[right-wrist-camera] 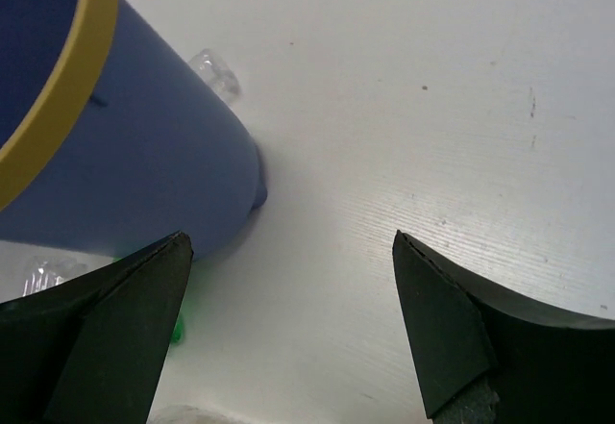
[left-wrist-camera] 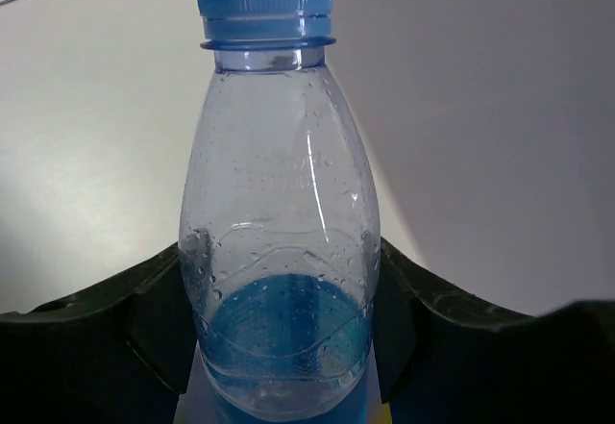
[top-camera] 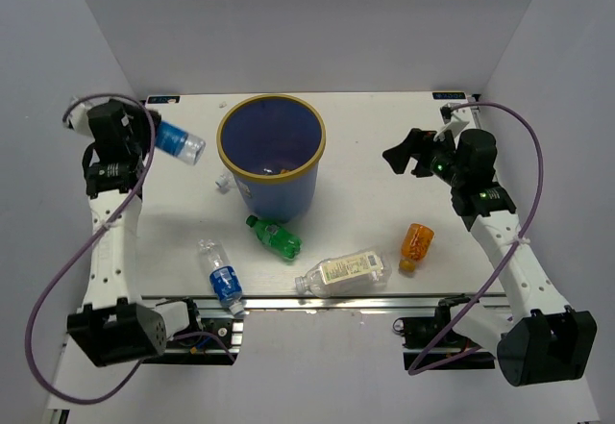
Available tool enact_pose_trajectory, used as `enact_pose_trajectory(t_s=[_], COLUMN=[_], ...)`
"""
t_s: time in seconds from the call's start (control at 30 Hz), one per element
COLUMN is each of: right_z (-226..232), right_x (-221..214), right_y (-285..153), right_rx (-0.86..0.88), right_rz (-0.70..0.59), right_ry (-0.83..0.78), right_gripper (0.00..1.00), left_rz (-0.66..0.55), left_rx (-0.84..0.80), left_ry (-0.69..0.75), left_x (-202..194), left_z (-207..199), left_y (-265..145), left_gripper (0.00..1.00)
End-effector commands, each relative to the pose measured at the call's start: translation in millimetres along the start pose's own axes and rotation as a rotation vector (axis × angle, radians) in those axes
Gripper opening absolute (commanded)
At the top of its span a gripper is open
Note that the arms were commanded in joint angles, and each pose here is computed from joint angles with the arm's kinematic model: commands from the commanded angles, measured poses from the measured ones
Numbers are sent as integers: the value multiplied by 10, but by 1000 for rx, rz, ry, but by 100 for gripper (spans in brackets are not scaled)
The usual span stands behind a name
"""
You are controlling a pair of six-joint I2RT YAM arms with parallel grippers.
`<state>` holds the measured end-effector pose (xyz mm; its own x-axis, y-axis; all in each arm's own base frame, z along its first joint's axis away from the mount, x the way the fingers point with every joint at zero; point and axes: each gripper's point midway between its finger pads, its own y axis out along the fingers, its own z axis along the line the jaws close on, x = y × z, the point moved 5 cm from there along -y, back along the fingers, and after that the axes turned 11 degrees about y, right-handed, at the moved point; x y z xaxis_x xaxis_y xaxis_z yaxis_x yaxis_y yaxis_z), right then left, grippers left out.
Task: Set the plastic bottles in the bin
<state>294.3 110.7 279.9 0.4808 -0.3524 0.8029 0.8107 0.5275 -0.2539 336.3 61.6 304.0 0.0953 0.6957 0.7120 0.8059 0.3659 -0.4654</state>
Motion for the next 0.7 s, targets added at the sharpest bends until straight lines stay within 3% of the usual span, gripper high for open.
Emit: enact_pose_trajectory(t_s=[0.0,0.17,0.23,0.4,0.53,0.57,0.63,0.67], right_z=[-157,-323,-392,-519,-645,-671,-672,-684], right_x=[-17,-50,-104,-139,-156,-168,-140,-127], right_y=[15,-27,-50,-146,-248,-263,-297,-314], right_rx=[-74,-157,-193,-282,-379,-393,-400,-415], right_rz=[-2,-22,-27,-70,-133,-143,-165,-179], right_ry=[84,172,202,223,229,230,220,218], right_gripper=[89,89,89,89,89,89,89,89], left_rz=[-104,-150,-114,-33,5,5,-14,-15], left_rx=[-435,-691,-785,-783,-746,-733,-734,-735], left_ry=[24,81,129,282,323,320,308,307], left_x=[386,415,186,-422,-628,-638,-589,-597], left_z=[-845,-1369,-1612,-1946,-1959,-1939,-1919,-1894], left_y=[-666,-1106,-1239,-1178,-1085,-1066,-1108,-1115], left_gripper=[33,34,38,39,47,60,76,92])
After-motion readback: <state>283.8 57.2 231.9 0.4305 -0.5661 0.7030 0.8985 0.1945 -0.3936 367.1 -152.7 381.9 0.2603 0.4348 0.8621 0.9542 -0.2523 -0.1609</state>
